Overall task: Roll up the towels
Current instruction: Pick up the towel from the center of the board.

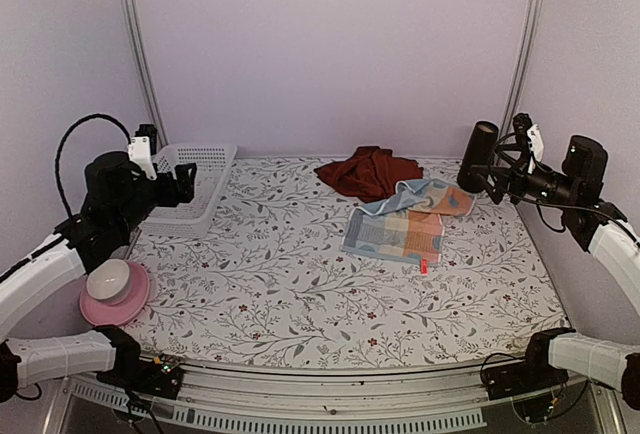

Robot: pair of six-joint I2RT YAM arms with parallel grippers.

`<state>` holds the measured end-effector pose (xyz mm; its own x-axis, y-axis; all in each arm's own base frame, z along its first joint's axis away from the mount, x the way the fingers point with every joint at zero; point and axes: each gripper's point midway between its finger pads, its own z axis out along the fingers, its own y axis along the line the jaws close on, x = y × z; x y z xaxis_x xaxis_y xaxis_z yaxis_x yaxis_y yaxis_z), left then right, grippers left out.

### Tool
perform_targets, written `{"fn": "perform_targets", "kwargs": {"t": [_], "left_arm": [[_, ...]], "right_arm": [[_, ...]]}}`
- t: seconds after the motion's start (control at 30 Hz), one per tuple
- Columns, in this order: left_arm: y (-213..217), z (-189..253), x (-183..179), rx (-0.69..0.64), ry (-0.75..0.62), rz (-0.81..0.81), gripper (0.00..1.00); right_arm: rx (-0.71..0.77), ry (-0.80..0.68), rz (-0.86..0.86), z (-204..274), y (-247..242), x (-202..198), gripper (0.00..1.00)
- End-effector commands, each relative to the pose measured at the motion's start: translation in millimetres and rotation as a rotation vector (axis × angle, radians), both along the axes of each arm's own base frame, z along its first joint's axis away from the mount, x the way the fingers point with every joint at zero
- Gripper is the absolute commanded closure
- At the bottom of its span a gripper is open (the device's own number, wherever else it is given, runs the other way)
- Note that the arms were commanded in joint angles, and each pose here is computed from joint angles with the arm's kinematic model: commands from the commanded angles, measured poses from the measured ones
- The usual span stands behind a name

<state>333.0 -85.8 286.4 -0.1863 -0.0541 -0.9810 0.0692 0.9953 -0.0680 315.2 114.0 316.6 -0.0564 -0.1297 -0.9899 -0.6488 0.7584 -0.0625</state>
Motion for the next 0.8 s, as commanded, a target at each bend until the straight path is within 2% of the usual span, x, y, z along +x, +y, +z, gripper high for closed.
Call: {"fn": "perform_targets", "kwargs": {"t": [0.0,0.23,0.57,0.77], "left_arm": [[1,8,-10,0.012,-0.009,-0.049,0.03],[-14,12,-20,0.02,-0.022,-0.164,0.03],[-31,6,-22,0.022,0.0,-0.269,0.03],[-32,6,-23,0.024,0.004,-0.28,0.03]], "right_arm": [[0.001,0.0,0.012,-12,-1,5,0.01],[-0.128,0.019,0.115,-52,22,10,0.01],[-0.516,0.19,0.142,-155,65,67,0.01],[-0.725,0.315,0.238,-227,94,67,0.01]]}}
